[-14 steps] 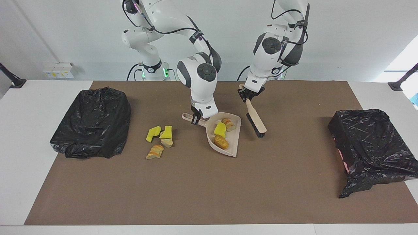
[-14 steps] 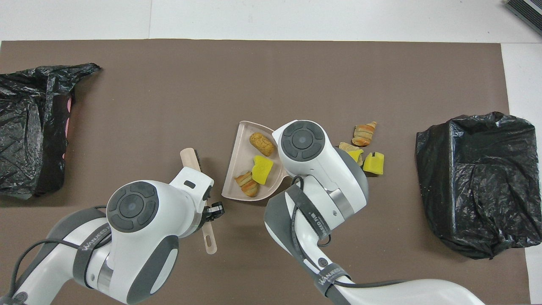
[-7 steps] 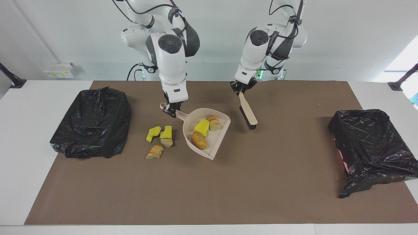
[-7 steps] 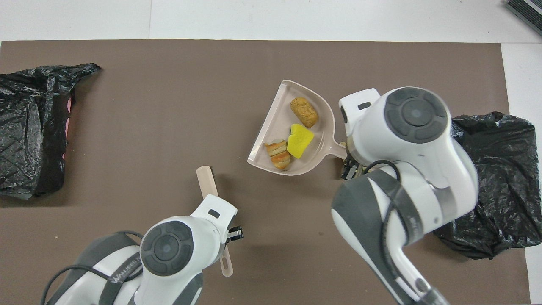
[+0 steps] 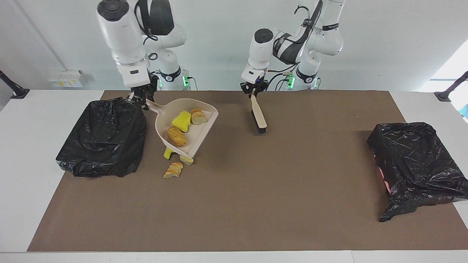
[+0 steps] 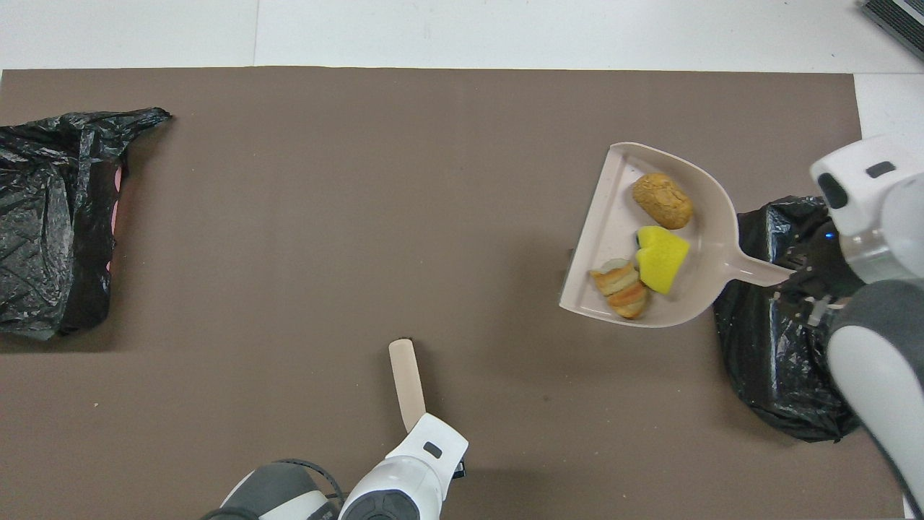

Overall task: Sweep and dump trash in bin
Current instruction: 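Carry the dustpan to the trash bag with the right gripper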

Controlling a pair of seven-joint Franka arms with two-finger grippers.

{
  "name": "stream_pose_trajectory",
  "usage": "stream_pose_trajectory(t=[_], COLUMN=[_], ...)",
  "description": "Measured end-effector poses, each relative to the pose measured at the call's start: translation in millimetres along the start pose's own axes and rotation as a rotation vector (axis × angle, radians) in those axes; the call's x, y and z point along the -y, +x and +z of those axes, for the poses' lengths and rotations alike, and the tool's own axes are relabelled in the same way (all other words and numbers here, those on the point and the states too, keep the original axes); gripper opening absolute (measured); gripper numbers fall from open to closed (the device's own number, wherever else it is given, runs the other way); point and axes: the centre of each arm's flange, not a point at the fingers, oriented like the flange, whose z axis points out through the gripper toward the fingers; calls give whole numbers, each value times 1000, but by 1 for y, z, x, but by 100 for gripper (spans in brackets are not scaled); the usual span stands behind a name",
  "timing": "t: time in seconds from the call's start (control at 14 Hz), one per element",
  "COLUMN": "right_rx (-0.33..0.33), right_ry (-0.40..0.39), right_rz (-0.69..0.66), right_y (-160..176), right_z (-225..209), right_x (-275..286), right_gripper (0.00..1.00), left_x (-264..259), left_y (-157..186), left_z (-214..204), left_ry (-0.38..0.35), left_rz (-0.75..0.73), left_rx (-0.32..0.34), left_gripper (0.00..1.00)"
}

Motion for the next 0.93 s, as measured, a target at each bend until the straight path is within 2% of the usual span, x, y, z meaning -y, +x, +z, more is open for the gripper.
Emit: stream_pose_trajectory(t=[0.29,0.36,0.5,0.78,0.93], right_rx=[-6,1,76,211,266], right_ry=[25,28,26,-61,-94], right_rz=[-78,-83,-108,-217,-272], right_y=[-119,-150,-202,-259,-287], right_z=[11,13,15,14,27], right_x=[-36,-41,-45,-59,-69], right_gripper=[32,32,32,32,32], left_x=[8,8,10,33,58], left_y=[-2,0,9,79,122], left_z=[12,12,8,-34,-62], left_ry=[4,3,-3,-30,-43], left_rz=[-6,-8,-30,-160,-185], left_rx=[-1,-1,-2,-3,-5], left_gripper=[26,32,54,98,100])
